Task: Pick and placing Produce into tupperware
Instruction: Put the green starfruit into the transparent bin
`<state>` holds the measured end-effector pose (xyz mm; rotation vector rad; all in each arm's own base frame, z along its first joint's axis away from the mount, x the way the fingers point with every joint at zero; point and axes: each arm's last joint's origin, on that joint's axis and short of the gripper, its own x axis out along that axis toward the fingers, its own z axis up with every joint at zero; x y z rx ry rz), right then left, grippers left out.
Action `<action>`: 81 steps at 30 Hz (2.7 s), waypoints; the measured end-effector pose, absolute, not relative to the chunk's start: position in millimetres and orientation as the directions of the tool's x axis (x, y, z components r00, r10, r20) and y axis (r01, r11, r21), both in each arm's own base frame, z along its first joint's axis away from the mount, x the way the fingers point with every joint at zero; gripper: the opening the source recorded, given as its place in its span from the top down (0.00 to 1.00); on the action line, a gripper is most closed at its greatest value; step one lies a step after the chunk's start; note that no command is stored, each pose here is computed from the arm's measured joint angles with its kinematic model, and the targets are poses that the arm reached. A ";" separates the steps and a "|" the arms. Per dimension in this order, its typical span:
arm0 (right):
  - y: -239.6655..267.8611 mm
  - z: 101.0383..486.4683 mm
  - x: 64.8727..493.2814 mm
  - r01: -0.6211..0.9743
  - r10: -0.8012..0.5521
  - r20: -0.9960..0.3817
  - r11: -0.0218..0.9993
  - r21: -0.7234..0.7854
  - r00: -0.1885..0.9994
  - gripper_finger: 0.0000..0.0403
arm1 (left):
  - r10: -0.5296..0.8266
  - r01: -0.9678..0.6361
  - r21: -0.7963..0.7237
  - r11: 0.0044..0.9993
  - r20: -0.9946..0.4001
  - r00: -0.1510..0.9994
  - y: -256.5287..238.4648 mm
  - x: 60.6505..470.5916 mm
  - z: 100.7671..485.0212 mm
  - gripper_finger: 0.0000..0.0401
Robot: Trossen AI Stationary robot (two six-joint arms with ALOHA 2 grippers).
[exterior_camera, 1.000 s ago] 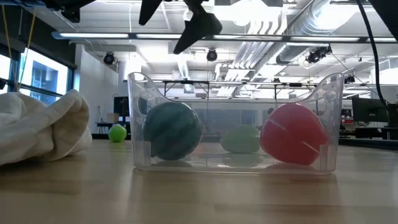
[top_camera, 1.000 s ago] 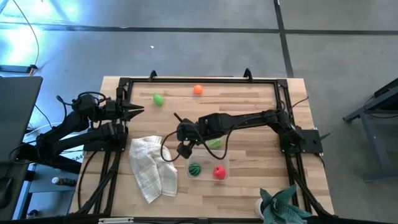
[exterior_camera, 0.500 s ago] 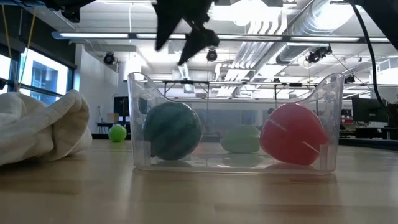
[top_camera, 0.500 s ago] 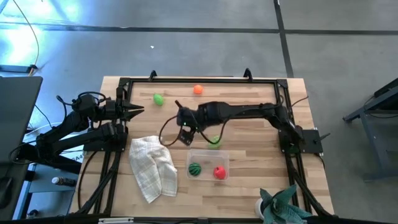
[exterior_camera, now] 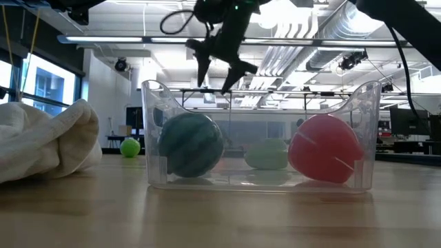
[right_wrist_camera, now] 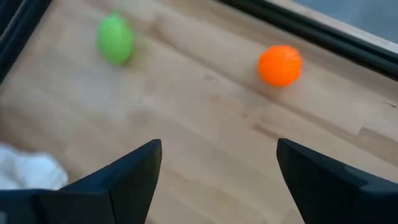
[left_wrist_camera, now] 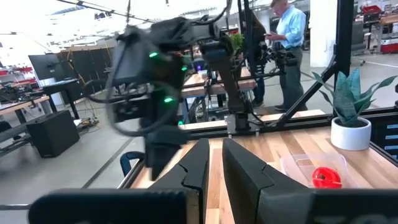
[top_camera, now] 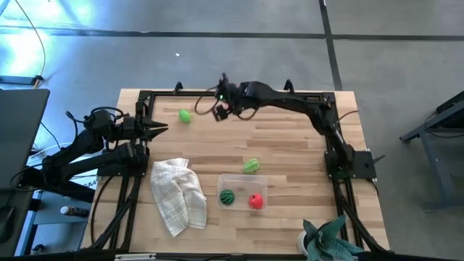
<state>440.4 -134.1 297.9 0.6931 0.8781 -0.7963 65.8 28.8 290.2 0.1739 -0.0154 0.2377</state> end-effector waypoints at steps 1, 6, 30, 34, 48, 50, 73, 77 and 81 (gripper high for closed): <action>-141.5 297.0 439.1 0.839 -0.316 -0.861 0.505 0.203 0.399 0.24 | 0.233 -0.236 0.169 0.957 0.035 0.972 28.8 65.8 290.1 0.91; -172.7 279.8 436.8 0.881 -0.314 -0.877 0.422 0.214 0.363 0.24 | 0.233 -0.236 0.169 0.957 0.036 0.972 28.8 65.8 290.3 0.91; -232.5 185.6 454.2 0.932 -0.181 -0.916 0.128 0.338 0.357 0.24 | 0.233 -0.236 0.169 0.957 0.036 0.972 28.8 65.8 290.2 0.91; -233.5 185.5 453.6 0.941 -0.215 -0.916 0.096 0.324 0.338 0.24 | 0.233 -0.236 0.169 0.957 0.036 0.972 28.8 65.8 290.1 0.91; -230.4 186.4 456.8 0.936 -0.224 -0.909 0.123 0.331 0.351 0.24 | 0.233 -0.236 0.169 0.957 0.036 0.972 28.8 65.8 290.3 0.91; -230.6 186.7 457.5 0.933 -0.228 -0.906 0.131 0.335 0.357 0.24 | 0.233 -0.236 0.170 0.957 0.036 0.972 28.8 65.8 290.2 0.91; -240.8 185.6 447.6 0.962 -0.299 -0.915 0.045 0.269 0.270 0.24 | 0.233 -0.236 0.169 0.957 0.036 0.972 28.8 65.8 290.1 0.91; -247.1 184.4 445.0 0.956 -0.304 -0.914 -0.033 0.292 0.268 0.24 | 0.233 -0.236 0.170 0.957 0.036 0.972 28.8 65.8 290.2 0.91; -248.0 171.7 447.2 0.953 -0.273 -0.925 -0.078 0.294 0.263 0.24 | 0.233 -0.236 0.170 0.957 0.036 0.972 28.8 65.8 290.2 0.91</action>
